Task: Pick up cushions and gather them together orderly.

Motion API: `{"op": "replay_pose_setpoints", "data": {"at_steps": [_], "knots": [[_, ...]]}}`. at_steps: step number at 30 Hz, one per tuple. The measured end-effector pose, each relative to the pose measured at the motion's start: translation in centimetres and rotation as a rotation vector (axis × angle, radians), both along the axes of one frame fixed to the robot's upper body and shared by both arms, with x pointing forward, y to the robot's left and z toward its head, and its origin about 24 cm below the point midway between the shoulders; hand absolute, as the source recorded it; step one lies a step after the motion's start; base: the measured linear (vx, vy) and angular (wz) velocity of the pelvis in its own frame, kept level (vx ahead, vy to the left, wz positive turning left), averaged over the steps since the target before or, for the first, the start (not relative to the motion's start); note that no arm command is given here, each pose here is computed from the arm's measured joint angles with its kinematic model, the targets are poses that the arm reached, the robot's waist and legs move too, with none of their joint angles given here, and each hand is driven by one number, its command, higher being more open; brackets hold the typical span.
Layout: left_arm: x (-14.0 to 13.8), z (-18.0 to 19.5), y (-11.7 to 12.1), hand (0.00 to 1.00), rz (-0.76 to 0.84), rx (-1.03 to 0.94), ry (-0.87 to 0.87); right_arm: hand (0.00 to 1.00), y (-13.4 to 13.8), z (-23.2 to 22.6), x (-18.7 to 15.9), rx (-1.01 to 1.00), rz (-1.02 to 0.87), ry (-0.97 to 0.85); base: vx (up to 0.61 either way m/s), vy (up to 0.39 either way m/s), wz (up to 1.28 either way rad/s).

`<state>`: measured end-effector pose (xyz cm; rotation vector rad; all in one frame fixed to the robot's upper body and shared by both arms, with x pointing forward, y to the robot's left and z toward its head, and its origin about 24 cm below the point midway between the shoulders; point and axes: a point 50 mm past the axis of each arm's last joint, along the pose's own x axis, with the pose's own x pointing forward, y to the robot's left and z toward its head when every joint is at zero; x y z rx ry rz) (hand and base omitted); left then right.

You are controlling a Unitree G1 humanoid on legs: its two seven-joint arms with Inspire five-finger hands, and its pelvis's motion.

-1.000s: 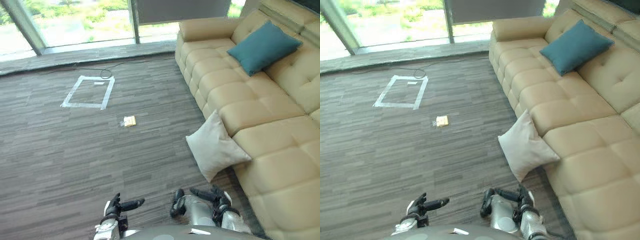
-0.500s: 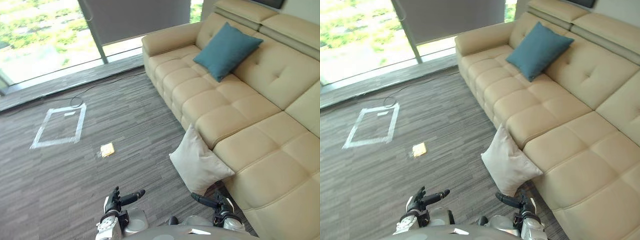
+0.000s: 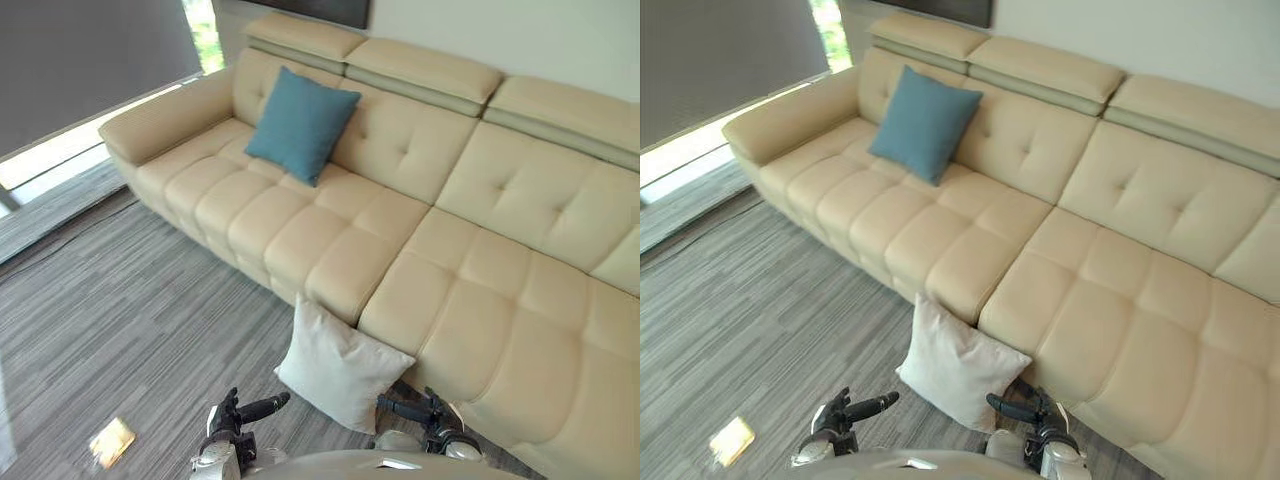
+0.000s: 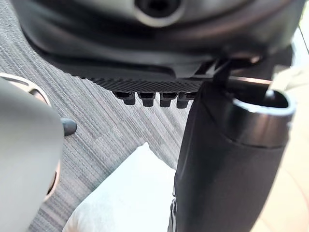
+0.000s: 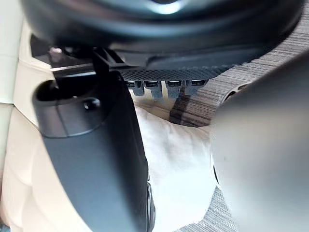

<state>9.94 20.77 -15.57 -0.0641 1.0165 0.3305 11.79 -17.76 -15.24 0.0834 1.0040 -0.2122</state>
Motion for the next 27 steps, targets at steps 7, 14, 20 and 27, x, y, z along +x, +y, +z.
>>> {"op": "replay_pose_setpoints", "data": {"at_steps": [7,14,20,27], "knots": [[0.5,-0.4,-1.9,1.0,-0.036,-0.053,0.01,1.0,-2.3,0.1,0.2,-0.066,-0.007,0.02,0.14,-0.13,-0.3],[0.9,0.0,-1.2,1.0,-0.043,-0.035,-0.011,1.0,-2.4,-0.3,-0.5,-0.071,-0.025,0.049,0.06,0.004,-0.13],[0.9,-0.1,-1.4,1.0,-0.043,-0.036,-0.016,1.0,-3.1,-0.2,-0.8,-0.085,-0.039,0.057,-0.03,0.171,-0.33],[0.6,-0.1,-0.7,1.0,-0.05,-0.018,-0.005,1.0,-2.5,-0.3,-0.7,-0.066,-0.039,0.053,-0.07,0.142,-0.19]]}}
